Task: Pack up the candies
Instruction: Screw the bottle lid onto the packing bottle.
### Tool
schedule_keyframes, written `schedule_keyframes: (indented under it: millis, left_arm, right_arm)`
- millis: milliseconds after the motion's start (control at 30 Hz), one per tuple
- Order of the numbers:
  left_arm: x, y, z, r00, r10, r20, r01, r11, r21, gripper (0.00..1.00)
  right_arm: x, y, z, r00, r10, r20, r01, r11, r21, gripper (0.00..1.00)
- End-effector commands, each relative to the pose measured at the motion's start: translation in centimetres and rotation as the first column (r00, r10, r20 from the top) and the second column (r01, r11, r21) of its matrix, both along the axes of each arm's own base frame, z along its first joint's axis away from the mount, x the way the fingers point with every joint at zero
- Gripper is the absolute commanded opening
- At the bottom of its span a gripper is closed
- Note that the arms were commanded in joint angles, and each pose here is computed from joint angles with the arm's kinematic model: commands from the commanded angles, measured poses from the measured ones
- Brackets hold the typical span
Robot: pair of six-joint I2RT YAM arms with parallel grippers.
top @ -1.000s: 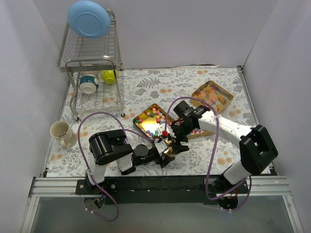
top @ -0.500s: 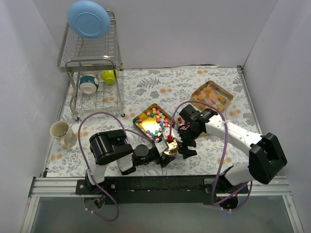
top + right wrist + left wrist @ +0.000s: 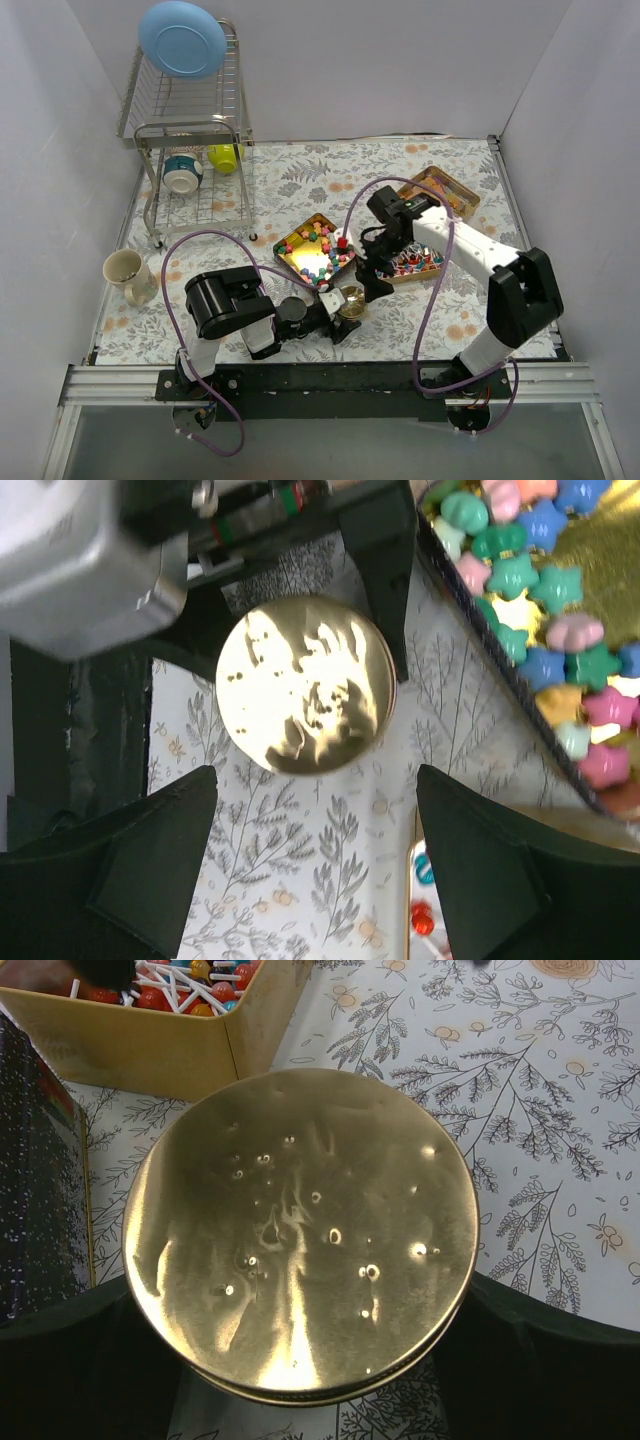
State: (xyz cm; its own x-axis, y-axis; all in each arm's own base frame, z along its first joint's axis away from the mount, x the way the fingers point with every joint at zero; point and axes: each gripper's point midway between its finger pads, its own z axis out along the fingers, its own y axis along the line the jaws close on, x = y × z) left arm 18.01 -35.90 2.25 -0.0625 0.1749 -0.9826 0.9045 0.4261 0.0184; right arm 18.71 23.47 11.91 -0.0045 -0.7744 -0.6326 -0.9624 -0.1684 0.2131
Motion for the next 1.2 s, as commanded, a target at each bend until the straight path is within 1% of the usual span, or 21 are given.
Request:
schedule_keyframes:
  millis: [0,167,467,533,667,800,967,1100,1167]
  left_arm:
    - [0.0,3.2,-5.3,0.998,0.049,-0.026,-0.043,0.978,0.205,0.00]
    - [0.3,3.3,-5.1,0.997,0.070,-0.023,-0.064,0.977,0.202,0.00]
    - [0.9,3.6,-5.1,0.991,0.118,-0.060,-0.104,0.976,0.193,0.00]
    - [1.1,3.7,-5.1,0.990,0.125,-0.059,-0.112,0.975,0.193,0.00]
    - [1.4,3.8,-5.2,0.988,0.139,-0.063,-0.125,0.973,0.193,0.00]
    - [1.5,3.9,-5.4,0.987,0.147,-0.071,-0.131,0.972,0.194,0.00]
    - [1.5,3.9,-5.6,0.986,0.147,-0.073,-0.130,0.972,0.198,0.00]
    - [1.3,3.8,-5.7,0.988,0.137,-0.077,-0.119,0.973,0.199,0.00]
    - [1.1,3.8,-5.8,0.989,0.125,-0.080,-0.106,0.973,0.206,0.00]
  right_arm:
    - [-0.5,3.5,0.4,0.992,0.123,-0.024,-0.121,0.990,0.070,0.88]
    - [-1.4,3.7,-1.1,0.980,0.188,-0.068,-0.186,0.982,0.038,0.88]
    - [-2.9,2.2,-2.0,0.973,0.199,-0.114,-0.200,0.980,-0.001,0.87]
    - [-3.2,1.8,-1.9,0.974,0.199,-0.106,-0.201,0.980,-0.006,0.87]
    - [-4.0,0.3,-2.7,0.978,0.180,-0.103,-0.186,0.981,-0.050,0.87]
    - [-6.0,-1.8,-4.0,0.976,0.165,-0.143,-0.181,0.978,-0.103,0.87]
    - [-7.8,-3.9,-3.3,0.979,0.147,-0.138,-0.166,0.976,-0.139,0.88]
    - [-10.3,-6.1,-2.8,0.971,0.153,-0.183,-0.184,0.968,-0.168,0.87]
    - [-10.1,-6.6,-2.4,0.978,0.125,-0.164,-0.153,0.973,-0.175,0.85]
